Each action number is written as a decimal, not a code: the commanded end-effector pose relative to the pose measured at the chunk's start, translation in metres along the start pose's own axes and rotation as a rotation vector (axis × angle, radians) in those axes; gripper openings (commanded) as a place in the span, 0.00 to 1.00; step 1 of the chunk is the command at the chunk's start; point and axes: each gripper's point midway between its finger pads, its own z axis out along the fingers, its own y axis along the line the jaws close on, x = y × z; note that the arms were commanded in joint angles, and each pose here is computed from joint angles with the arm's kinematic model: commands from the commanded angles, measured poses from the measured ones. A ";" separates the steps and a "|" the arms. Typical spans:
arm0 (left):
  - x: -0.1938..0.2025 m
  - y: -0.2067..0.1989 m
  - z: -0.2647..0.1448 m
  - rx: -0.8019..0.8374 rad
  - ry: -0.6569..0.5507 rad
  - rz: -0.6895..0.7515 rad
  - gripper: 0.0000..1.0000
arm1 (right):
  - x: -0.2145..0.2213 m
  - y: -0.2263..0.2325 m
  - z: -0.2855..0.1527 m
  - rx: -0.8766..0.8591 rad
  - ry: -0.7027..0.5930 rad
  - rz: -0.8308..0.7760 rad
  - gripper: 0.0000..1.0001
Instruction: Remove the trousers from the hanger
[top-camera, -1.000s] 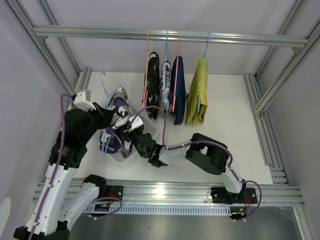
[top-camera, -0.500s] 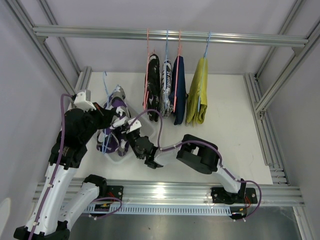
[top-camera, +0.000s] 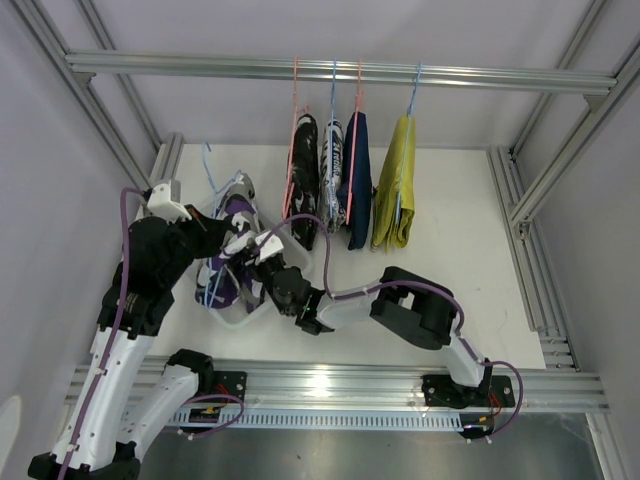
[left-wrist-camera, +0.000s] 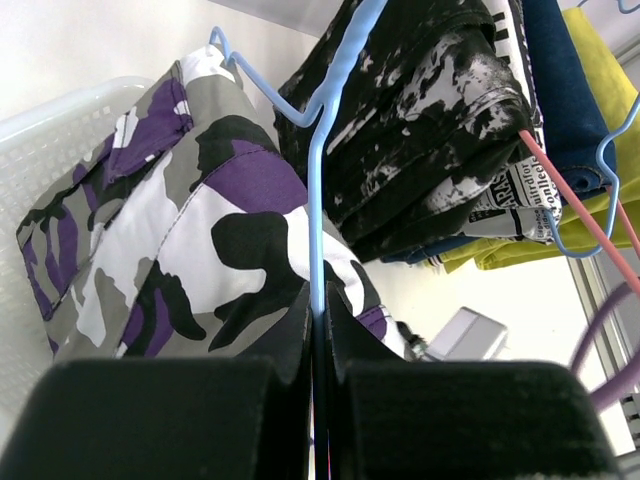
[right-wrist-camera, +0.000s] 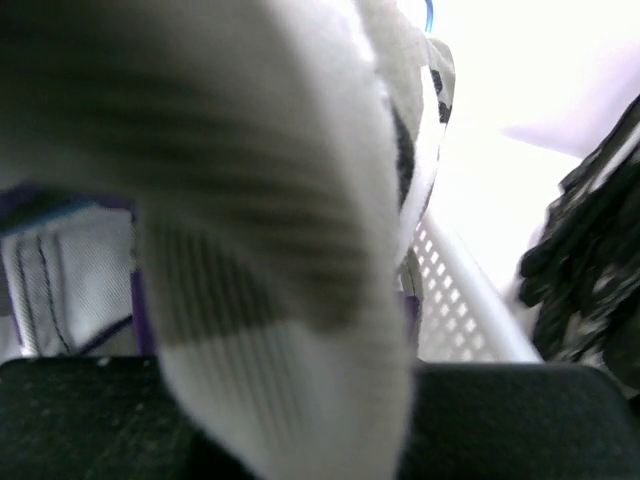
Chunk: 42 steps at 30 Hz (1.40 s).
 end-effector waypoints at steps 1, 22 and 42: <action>-0.031 -0.020 -0.005 0.077 -0.105 -0.006 0.00 | -0.081 -0.013 0.001 0.024 -0.096 0.073 0.00; -0.029 -0.016 -0.001 0.062 -0.096 -0.011 0.01 | -0.229 -0.011 -0.021 0.004 -0.225 -0.006 0.00; -0.022 -0.012 0.008 0.037 -0.057 -0.015 0.01 | -0.327 -0.039 -0.046 0.029 -0.322 0.036 0.00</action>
